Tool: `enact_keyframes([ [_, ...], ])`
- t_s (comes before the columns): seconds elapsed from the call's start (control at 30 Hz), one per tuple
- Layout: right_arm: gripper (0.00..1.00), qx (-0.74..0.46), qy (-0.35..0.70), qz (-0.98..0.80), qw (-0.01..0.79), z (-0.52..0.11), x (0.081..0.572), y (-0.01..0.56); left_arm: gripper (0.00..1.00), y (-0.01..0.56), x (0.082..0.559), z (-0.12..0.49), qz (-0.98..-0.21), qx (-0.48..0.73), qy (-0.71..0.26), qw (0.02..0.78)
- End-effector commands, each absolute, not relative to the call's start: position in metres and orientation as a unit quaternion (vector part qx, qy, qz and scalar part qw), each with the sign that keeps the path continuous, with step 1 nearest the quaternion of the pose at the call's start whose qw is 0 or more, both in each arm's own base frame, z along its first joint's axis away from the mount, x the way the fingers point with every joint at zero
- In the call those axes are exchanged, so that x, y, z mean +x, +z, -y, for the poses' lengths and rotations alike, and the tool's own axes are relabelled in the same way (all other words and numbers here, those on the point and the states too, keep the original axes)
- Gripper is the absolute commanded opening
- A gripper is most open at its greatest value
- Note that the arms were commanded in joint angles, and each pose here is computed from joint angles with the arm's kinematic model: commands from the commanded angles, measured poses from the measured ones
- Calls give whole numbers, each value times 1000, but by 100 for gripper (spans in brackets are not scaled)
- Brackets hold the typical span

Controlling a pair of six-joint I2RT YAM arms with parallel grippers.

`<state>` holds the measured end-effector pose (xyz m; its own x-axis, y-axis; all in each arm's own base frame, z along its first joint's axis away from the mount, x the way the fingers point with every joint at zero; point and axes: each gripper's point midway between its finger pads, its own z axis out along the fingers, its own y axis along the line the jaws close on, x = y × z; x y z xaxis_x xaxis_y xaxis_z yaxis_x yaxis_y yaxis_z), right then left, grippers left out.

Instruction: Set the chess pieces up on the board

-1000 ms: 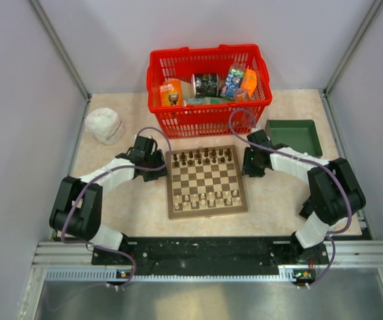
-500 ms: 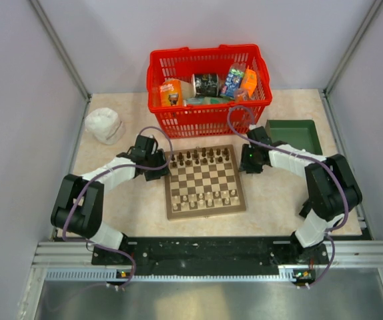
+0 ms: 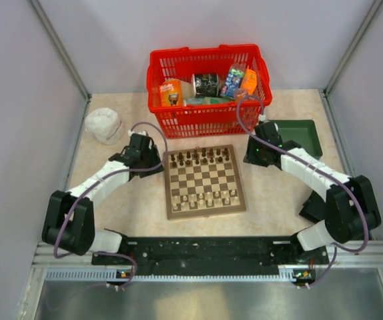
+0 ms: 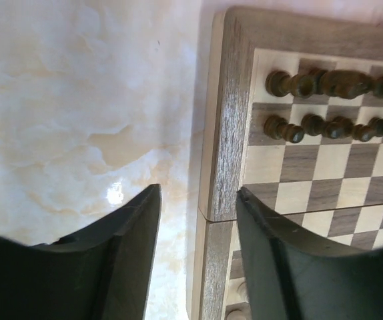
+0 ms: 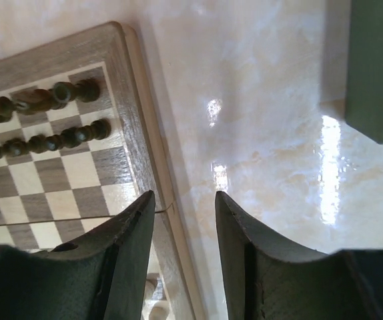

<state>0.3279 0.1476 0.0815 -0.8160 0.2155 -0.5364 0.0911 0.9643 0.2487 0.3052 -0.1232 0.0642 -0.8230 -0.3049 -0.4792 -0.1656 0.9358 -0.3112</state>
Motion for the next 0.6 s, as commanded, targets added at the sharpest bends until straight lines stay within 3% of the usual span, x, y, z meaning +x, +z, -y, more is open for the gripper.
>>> enact_keyframes([
  [0.0, 43, 104, 101, -917, 372, -135, 337, 133, 58, 102, 317, 102, -922, -149, -98, 345],
  [0.23, 55, 163, 29, -872, 461, -86, 332, 173, 87, 137, 325, 38, -873, -235, -20, 427],
  [0.3, 66, 173, 6, -862, 476, -75, 332, 180, 89, 145, 330, 25, -860, -251, -22, 444],
  [0.37, 85, 185, -19, -854, 486, -62, 333, 184, 92, 151, 334, 16, -853, -261, -29, 450],
  [0.47, 96, 204, -45, -850, 483, -44, 335, 185, 93, 150, 336, 6, -850, -280, -34, 445],
  [0.57, 99, 228, -62, -846, 478, -18, 339, 187, 98, 148, 334, -5, -844, -302, -26, 442],
])
